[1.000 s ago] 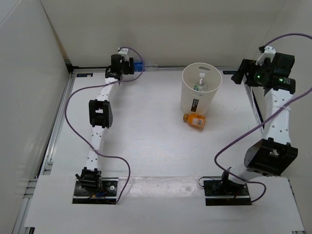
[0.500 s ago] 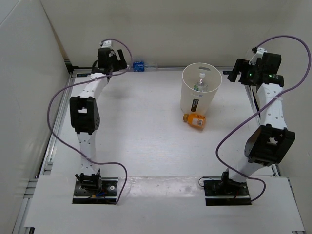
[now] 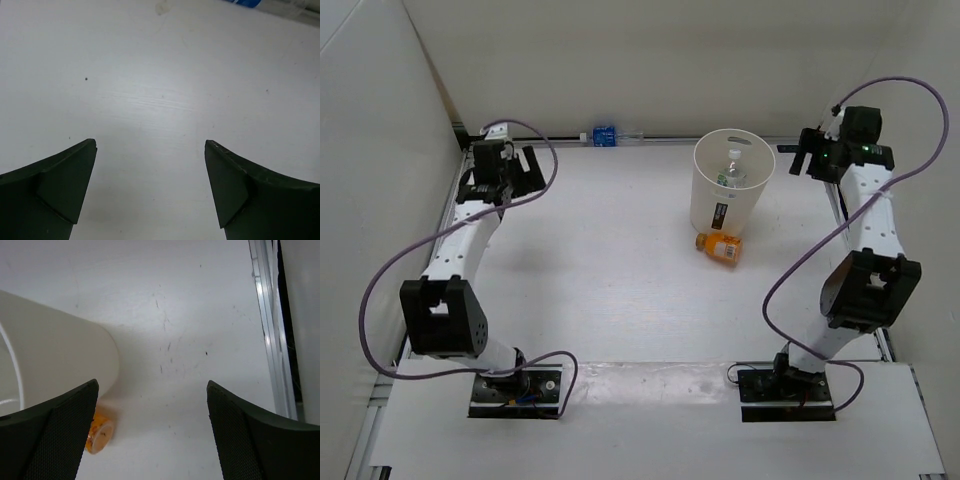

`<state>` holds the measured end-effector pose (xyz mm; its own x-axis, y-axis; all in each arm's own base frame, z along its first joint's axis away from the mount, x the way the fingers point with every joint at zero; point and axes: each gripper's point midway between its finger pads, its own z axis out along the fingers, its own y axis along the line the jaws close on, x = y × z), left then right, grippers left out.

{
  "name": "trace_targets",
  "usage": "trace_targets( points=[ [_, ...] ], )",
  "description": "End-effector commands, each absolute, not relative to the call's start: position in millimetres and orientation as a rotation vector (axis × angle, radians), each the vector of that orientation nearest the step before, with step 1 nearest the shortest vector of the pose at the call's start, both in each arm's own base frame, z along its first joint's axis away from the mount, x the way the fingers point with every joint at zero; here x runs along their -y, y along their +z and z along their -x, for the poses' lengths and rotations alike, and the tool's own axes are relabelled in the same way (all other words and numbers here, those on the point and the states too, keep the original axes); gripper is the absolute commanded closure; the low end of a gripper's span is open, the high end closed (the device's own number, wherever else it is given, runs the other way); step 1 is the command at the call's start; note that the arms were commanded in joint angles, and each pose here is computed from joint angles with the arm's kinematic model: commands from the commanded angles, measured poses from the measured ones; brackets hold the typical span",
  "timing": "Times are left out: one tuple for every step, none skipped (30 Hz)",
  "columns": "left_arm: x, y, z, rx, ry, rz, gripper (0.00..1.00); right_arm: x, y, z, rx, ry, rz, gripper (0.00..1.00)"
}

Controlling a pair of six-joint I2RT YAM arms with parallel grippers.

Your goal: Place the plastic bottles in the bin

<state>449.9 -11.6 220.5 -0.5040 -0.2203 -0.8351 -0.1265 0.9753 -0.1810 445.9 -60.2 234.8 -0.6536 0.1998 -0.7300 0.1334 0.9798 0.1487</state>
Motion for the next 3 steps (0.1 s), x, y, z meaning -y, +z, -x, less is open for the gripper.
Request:
trace_targets(
  points=[
    [11,227,-438,-2.067,-0.132,0.234,0.0,60,257,-412,-2.358,-0.075,-0.184,0.1],
    [10,229,-433,-2.062,-0.122,0.223,0.0,60,254,-401,-2.371,-0.081,-0.182,0.1],
    [8,230,-431,-2.057,-0.11,0.211,0.0,63,256,-394,-2.364,-0.08,-0.198,0.1]
  ],
)
